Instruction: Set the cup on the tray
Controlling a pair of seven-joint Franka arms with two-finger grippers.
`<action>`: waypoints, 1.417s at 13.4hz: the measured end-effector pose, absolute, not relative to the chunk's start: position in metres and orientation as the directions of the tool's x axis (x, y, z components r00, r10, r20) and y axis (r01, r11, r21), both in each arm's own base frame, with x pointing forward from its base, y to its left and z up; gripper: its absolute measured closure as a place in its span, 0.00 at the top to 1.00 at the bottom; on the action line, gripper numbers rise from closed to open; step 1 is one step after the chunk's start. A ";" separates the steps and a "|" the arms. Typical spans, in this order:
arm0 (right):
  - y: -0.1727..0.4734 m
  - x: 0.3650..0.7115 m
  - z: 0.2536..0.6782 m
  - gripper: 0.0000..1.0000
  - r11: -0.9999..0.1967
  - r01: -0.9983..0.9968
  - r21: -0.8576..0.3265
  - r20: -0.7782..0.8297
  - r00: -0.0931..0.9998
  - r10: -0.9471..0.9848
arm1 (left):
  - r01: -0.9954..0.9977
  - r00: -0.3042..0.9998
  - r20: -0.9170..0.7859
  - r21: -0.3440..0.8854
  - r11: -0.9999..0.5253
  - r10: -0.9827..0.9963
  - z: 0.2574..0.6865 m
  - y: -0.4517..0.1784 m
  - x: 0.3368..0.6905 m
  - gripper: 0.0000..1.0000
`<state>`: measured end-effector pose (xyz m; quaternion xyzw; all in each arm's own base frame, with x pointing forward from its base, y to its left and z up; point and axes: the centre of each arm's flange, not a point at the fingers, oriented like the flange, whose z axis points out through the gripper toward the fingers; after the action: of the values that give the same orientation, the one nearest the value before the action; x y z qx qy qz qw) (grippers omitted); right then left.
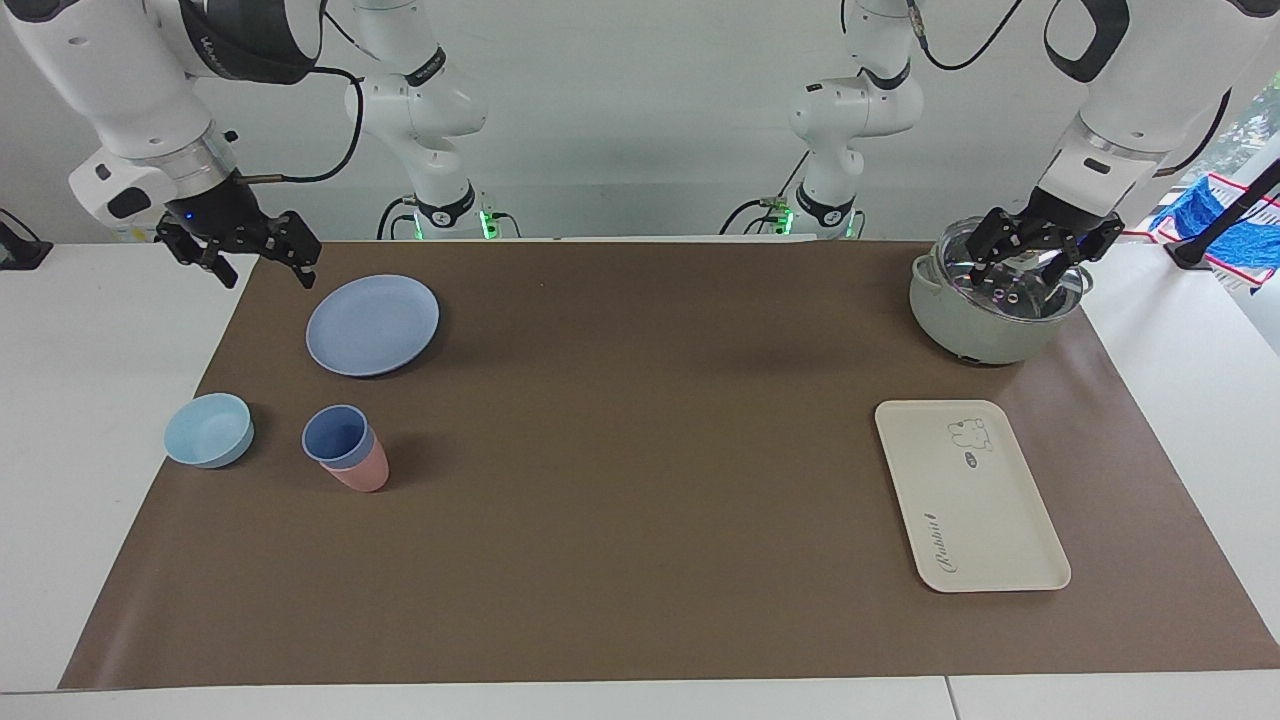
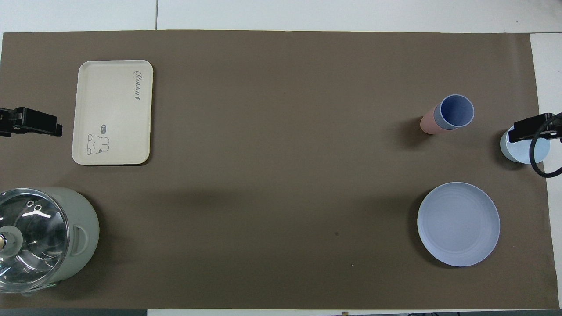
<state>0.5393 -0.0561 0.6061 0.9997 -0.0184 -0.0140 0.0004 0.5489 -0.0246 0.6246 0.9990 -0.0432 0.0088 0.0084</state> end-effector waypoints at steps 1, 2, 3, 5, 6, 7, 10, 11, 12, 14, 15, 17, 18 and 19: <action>-0.056 0.539 0.606 1.00 -0.999 -0.037 0.001 -0.028 0.999 -0.037 | -0.086 0.996 0.018 0.016 -0.996 -0.086 0.625 -0.025 0.549 1.00; -0.056 0.539 0.606 1.00 -0.999 -0.037 0.001 -0.028 0.999 -0.037 | -0.086 0.996 0.018 0.016 -0.996 -0.086 0.625 -0.025 0.549 1.00; -0.056 0.539 0.606 1.00 -0.999 -0.037 0.001 -0.028 0.999 -0.037 | -0.086 0.996 0.018 0.016 -0.996 -0.085 0.625 -0.025 0.549 1.00; -0.057 0.539 0.607 1.00 -0.999 -0.038 0.001 -0.027 0.999 -0.038 | -0.085 0.996 0.018 0.016 -0.996 -0.085 0.625 -0.025 0.549 1.00; -0.057 0.539 0.607 1.00 -0.999 -0.040 0.001 -0.026 0.999 -0.040 | -0.085 0.996 0.018 0.016 -0.996 -0.085 0.625 -0.025 0.549 1.00; -0.058 0.539 0.608 1.00 -0.999 -0.041 0.001 -0.024 0.999 -0.041 | -0.085 0.996 0.018 0.016 -0.996 -0.085 0.625 -0.025 0.549 1.00; -0.057 0.539 0.608 1.00 -0.999 -0.039 0.002 -0.023 0.999 -0.039 | -0.085 0.996 0.018 0.016 -0.996 -0.085 0.625 -0.025 0.549 1.00; -0.057 0.540 0.609 1.00 -0.999 -0.038 0.002 -0.016 0.999 -0.038 | -0.085 0.996 0.018 0.016 -0.996 -0.085 0.625 -0.025 0.549 1.00; -0.058 0.543 0.612 1.00 -0.999 -0.040 0.004 0.009 0.999 -0.040 | -0.085 0.996 0.018 0.016 -0.996 -0.085 0.625 -0.025 0.549 1.00; -0.060 0.547 0.617 1.00 -0.999 -0.043 0.007 0.052 0.998 -0.042 | -0.085 0.996 0.018 0.016 -0.996 -0.085 0.625 -0.025 0.549 1.00; -0.060 0.549 0.619 1.00 -0.999 -0.043 0.008 0.064 0.997 -0.042 | -0.085 0.996 0.018 0.016 -0.996 -0.085 0.625 -0.025 0.549 1.00; -0.060 0.559 0.616 1.00 -0.998 -0.064 0.007 0.065 0.996 -0.063 | -0.085 0.996 0.018 0.016 -0.996 -0.084 0.625 -0.025 0.549 1.00; -0.059 0.571 0.614 1.00 -0.996 -0.086 -0.004 0.060 0.994 -0.086 | -0.085 0.996 0.018 0.016 -0.996 -0.084 0.625 -0.025 0.549 1.00; -0.061 0.589 0.609 1.00 -0.994 -0.110 -0.023 0.039 0.993 -0.110 | -0.085 0.996 0.018 0.016 -0.996 -0.084 0.625 -0.025 0.549 1.00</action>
<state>0.5889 -0.0608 0.6094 0.9982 -0.0551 0.0202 -0.0103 0.5489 -0.0246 0.6246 0.9990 -0.0423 0.0088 0.0084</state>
